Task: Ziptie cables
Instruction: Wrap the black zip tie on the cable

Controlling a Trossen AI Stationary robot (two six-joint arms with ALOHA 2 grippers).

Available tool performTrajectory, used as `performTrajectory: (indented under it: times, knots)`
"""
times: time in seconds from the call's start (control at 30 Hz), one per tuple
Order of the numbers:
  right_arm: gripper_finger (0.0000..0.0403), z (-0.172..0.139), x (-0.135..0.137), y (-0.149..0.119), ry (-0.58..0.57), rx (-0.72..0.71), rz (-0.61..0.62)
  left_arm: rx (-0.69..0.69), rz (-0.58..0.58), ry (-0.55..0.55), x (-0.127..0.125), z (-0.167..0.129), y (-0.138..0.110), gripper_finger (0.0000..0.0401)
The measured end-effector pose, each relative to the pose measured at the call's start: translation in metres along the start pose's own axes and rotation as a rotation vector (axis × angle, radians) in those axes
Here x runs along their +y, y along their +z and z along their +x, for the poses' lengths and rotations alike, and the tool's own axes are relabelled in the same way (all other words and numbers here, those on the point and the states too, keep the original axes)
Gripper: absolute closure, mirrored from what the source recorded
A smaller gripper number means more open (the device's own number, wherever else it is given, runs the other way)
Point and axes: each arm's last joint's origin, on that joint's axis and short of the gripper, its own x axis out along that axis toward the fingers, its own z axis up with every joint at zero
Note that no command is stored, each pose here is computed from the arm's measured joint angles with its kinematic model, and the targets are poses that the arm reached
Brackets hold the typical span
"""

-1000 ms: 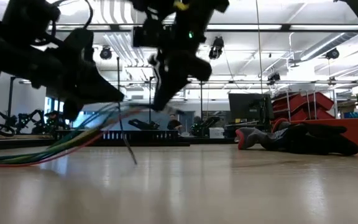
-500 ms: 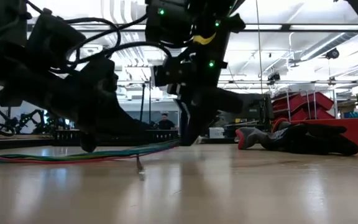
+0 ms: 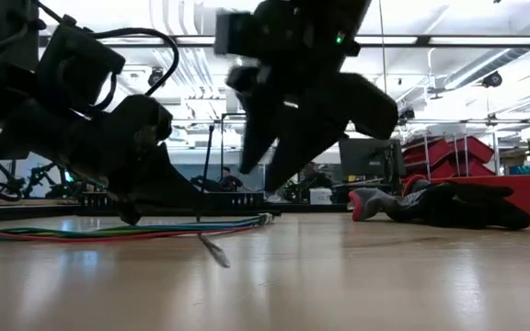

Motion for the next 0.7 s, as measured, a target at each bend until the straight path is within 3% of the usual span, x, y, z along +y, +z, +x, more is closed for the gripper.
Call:
performTrajectory:
  times: [0.4, 0.7]
  knots:
    - [0.0229, 0.034, 0.082, -0.003, -0.225, -0.252, -0.195, 0.051, 0.063, 0.012, -0.002, 0.005, -0.004, 0.0401]
    - [0.0238, 0.045, 0.076, 0.006, -0.179, -0.29, -0.259, 0.042, 0.03, 0.046, -0.004, 0.01, -0.003, 0.0401]
